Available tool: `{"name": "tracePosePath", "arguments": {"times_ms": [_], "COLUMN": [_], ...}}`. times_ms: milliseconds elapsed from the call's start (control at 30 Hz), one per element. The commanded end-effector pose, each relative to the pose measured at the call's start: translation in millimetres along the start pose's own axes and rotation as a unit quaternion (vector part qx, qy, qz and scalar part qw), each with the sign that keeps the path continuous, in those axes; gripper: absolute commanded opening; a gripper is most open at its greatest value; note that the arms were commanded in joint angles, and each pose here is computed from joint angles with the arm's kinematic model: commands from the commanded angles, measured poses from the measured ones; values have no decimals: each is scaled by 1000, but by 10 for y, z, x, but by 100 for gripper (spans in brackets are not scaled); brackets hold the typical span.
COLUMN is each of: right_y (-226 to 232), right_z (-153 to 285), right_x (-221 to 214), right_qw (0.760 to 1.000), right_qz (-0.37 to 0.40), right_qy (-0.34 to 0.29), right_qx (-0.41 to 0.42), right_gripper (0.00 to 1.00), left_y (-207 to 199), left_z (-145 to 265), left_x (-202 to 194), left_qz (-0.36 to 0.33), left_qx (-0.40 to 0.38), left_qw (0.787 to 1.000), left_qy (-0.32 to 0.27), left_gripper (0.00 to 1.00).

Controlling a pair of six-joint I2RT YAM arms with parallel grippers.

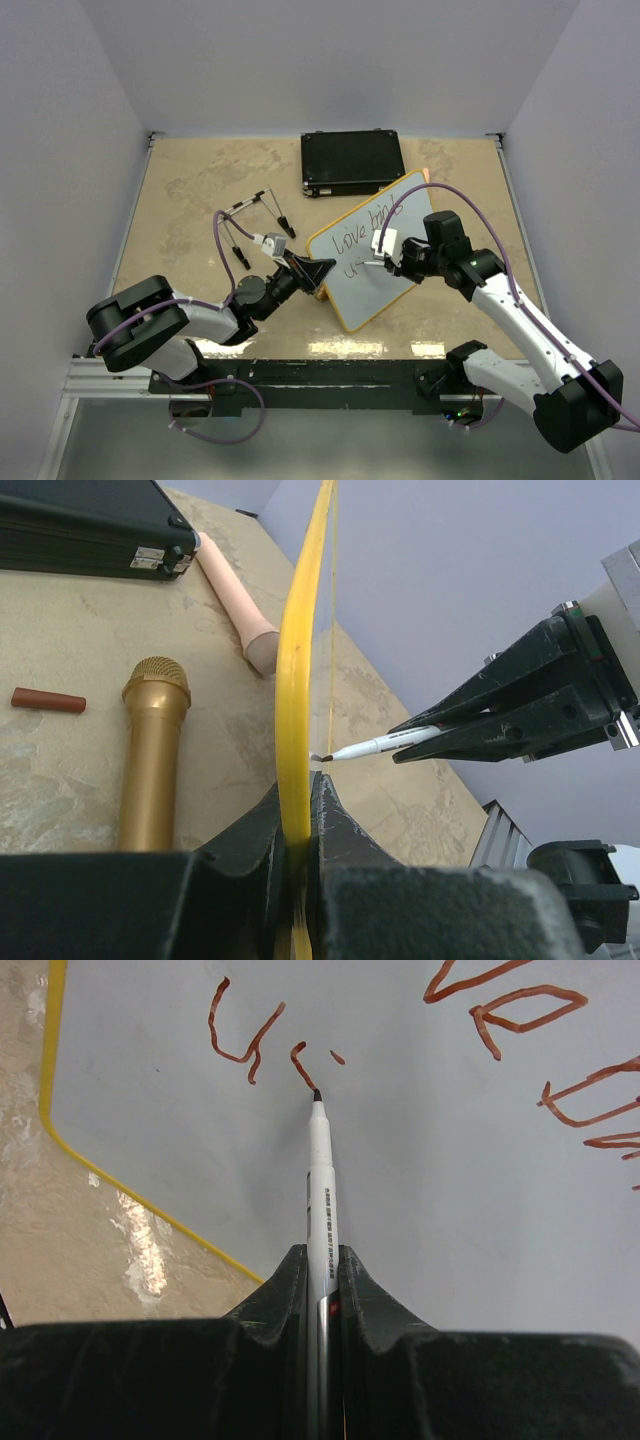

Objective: Write a sentence on the whiteboard

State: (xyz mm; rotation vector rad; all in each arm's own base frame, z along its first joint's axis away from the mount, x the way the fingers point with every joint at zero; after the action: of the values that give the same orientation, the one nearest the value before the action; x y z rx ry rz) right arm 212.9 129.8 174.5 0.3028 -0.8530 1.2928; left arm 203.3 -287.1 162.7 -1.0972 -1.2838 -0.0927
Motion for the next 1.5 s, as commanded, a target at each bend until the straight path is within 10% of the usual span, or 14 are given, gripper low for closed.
{"name": "tracePosePath", "arguments": {"times_ms": [0, 467, 900, 1467], "right_y": [-41, 92, -43, -97], "right_z": [21, -80, 260, 18], "right_x": [-66, -120, 462, 236], "right_qw": [999, 999, 994, 998], "right_qz": [-6, 8, 35, 3], "right_qy": [14, 25, -96, -54], "right_qx": [-28, 36, 27, 25], "right_gripper": [0, 0, 0, 0], "left_y": [125, 121, 126, 109], "left_z": [38, 19, 39, 23], "left_x": [-13, -30, -35, -51], "left_qz": [-62, -62, -62, -62], "left_qx": [19, 17, 18, 9], "left_qw": [998, 998, 998, 998], "left_qy": [3, 6, 6, 9], "left_gripper": [0, 0, 0, 0]}}
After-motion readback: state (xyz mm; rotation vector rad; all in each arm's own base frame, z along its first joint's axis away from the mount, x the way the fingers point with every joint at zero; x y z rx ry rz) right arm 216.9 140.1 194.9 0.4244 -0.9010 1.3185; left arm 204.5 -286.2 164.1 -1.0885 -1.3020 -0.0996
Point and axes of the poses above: each gripper's point midway between its finger pads, its own z axis back along the fingers, its own y axis along the line the jaws close on, x = y × z, the point moved 4 cm from there along z, back along the fingers, and after that the axes turned 1 degree about -z, right-handed, at the moved point
